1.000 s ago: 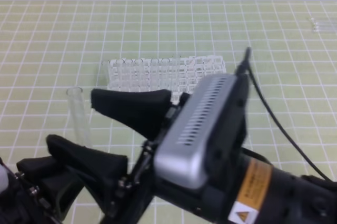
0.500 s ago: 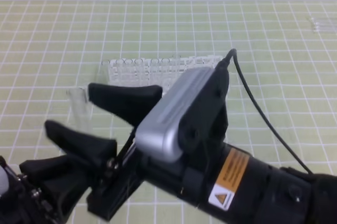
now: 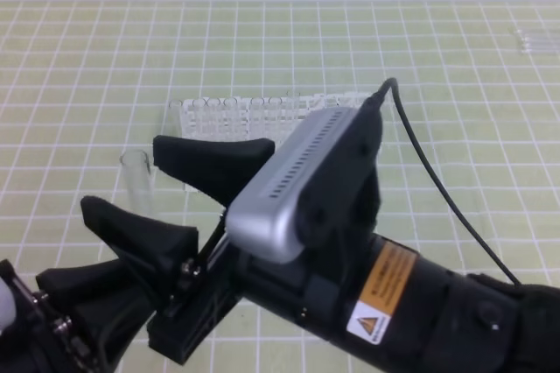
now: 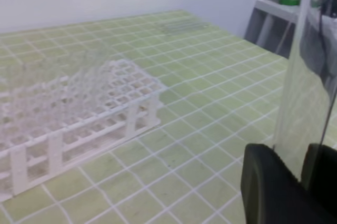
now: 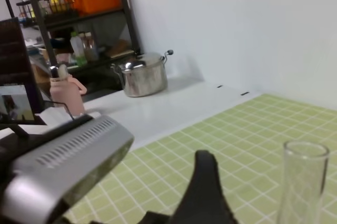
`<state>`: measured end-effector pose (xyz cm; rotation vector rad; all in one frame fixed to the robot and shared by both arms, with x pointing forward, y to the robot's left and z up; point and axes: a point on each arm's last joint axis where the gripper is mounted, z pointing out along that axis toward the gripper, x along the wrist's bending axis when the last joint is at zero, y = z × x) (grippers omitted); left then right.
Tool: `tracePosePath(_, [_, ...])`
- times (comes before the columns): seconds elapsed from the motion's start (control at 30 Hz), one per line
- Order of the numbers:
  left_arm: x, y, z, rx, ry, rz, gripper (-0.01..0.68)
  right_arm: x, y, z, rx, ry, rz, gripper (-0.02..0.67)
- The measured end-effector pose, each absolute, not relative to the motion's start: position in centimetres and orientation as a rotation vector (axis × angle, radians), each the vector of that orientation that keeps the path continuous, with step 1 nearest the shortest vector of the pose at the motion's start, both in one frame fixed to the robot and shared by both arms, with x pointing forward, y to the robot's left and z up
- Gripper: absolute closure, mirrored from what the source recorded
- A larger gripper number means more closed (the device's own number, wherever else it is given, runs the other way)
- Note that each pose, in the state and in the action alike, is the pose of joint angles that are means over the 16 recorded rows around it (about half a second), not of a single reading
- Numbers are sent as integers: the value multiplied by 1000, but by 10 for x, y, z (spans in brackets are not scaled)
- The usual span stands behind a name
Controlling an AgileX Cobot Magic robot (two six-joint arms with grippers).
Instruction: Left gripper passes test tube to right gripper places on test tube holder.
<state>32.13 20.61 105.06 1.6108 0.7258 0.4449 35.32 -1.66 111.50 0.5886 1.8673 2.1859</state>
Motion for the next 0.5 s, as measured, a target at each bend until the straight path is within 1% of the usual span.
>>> tracePosePath(0.3, [319,204,1052,1604,703,406,656,356,-10,1107,578,1875,2162,161])
tracePosePath(0.5, [318,203,1052,1603,696,396,656,357,-9,1106,583,1874,2162,183])
